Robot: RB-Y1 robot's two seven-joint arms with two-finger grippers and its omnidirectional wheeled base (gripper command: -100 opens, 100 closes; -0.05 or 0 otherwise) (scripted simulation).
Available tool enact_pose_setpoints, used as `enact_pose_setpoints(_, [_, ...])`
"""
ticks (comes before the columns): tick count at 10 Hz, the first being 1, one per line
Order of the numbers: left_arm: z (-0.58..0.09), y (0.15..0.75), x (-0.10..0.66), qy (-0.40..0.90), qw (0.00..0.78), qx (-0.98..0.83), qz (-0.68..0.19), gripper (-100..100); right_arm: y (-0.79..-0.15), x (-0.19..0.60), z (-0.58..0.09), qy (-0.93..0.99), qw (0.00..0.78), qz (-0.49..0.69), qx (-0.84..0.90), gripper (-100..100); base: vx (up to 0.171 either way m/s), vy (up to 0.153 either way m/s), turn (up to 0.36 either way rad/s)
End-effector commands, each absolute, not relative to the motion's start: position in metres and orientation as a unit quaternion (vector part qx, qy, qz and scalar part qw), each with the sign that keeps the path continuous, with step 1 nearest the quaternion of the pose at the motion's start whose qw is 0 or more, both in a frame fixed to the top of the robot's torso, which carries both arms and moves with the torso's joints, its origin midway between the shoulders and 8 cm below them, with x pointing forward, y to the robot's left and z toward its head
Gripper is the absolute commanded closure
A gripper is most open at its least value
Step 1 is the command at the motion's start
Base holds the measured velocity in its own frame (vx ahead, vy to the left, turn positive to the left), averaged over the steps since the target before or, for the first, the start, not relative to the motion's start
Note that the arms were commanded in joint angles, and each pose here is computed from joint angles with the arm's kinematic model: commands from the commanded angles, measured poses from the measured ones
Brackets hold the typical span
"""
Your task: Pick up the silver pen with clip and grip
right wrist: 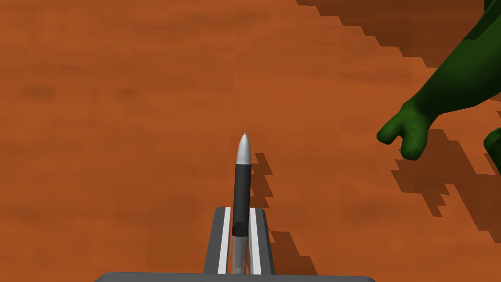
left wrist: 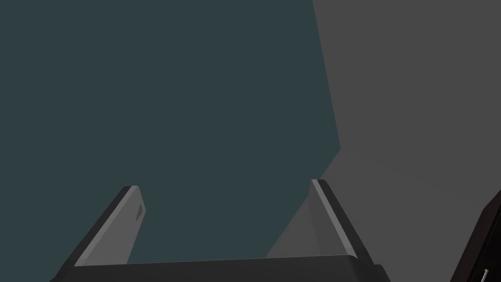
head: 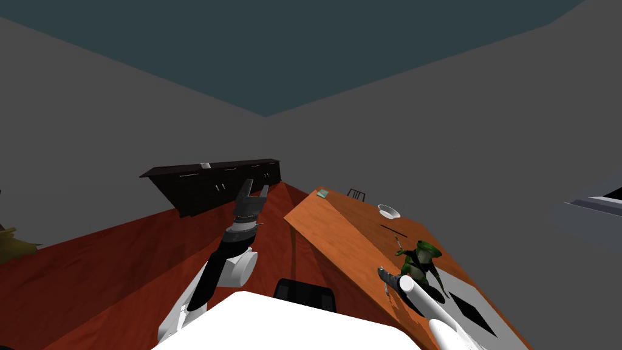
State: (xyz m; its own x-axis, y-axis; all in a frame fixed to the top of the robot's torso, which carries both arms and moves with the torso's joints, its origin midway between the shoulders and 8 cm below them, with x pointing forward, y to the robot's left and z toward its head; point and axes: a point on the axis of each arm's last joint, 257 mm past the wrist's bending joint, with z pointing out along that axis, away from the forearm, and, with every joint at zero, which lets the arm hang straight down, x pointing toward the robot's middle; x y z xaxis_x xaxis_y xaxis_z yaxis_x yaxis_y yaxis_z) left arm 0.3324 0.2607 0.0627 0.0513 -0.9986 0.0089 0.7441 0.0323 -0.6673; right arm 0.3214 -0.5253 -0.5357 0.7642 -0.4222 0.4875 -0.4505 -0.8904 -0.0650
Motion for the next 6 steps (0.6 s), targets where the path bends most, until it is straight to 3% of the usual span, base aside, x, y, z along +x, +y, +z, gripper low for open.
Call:
enact_pose_setpoints(1, [0.063, 0.261, 0.332, 0.243, 0.676, -0.262, -0.644, 0, -0.525, 0.321, -0.536, -0.232, 0.028, 0.253, 0.939, 100, 0.0, 0.0, 0.0])
enact_pose_setpoints(2, [0.063, 0.261, 0.332, 0.243, 0.676, -0.262, -0.644, 0, -0.525, 0.321, -0.536, -0.232, 0.028, 0.253, 0.939, 100, 0.0, 0.0, 0.0])
enact_pose_setpoints(3, [0.063, 0.261, 0.332, 0.243, 0.676, -0.262, -0.644, 0, -0.525, 0.321, -0.536, -0.232, 0.028, 0.253, 0.939, 0, 0.0, 0.0, 0.0])
enact_pose_setpoints(4, [0.063, 0.261, 0.332, 0.243, 0.676, -0.262, -0.644, 0, -0.534, 0.325, -0.527, -0.234, 0.028, 0.252, 0.938, 100, -0.039, 0.042, 0.045])
enact_pose_setpoints(6, [0.063, 0.261, 0.332, 0.243, 0.676, -0.262, -0.644, 0, -0.539, 0.326, -0.523, -0.235, 0.029, 0.254, 0.938, 100, -0.058, 0.044, 0.024])
